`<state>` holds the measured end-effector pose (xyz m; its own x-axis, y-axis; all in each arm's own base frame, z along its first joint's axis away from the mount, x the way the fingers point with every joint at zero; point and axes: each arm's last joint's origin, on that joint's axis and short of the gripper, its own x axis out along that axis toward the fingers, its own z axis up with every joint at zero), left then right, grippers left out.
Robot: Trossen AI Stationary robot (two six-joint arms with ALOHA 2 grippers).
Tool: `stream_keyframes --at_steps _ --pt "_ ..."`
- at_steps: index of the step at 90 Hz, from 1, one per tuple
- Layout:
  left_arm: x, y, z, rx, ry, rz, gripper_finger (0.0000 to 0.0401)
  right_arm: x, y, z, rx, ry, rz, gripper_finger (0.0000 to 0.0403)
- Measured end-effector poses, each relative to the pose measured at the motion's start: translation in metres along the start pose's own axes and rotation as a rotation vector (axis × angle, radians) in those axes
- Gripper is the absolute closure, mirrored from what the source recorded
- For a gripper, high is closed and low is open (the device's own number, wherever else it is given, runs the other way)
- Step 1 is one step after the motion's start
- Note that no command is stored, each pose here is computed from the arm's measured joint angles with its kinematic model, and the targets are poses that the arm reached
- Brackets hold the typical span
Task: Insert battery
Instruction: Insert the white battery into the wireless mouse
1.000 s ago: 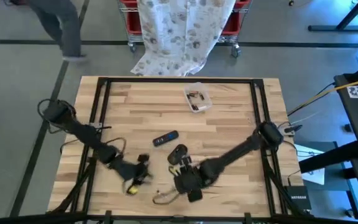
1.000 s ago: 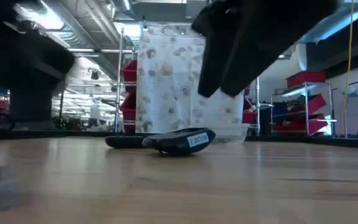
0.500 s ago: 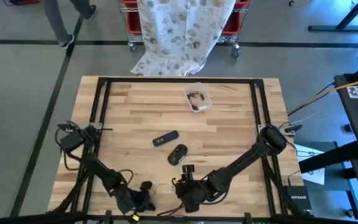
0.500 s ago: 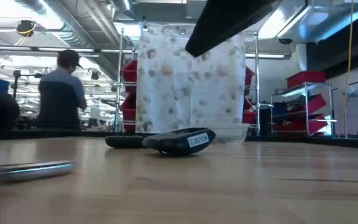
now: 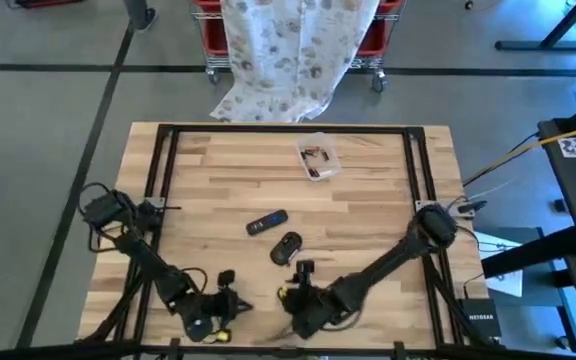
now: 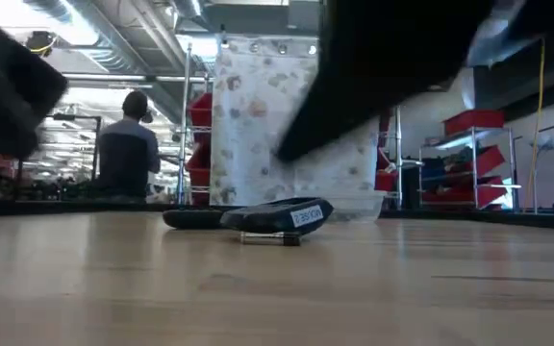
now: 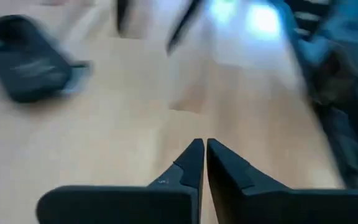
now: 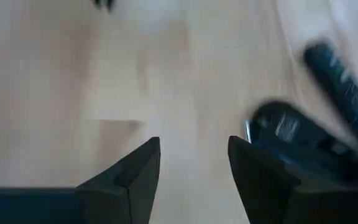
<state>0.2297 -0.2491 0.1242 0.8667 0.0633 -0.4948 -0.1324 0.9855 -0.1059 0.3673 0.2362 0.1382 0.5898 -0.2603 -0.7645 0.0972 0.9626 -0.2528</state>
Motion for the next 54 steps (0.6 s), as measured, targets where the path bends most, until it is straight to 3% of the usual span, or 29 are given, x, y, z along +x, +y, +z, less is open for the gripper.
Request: stream_keyframes --at_steps 16,40,54 --pt "0.002 0.001 -0.006 -0.035 0.021 0.012 0.0401 0.010 -0.004 -0.039 0.067 -0.056 -0.106 0.0225" --pt "0.007 0.005 -0.002 -0.031 0.015 0.033 0.0401 0.040 -0.027 -0.048 0.237 -0.154 0.028 0.0213" --pt "0.010 0.007 0.000 -0.033 0.012 0.039 0.0401 0.046 -0.032 -0.050 0.224 -0.180 0.048 0.0212"
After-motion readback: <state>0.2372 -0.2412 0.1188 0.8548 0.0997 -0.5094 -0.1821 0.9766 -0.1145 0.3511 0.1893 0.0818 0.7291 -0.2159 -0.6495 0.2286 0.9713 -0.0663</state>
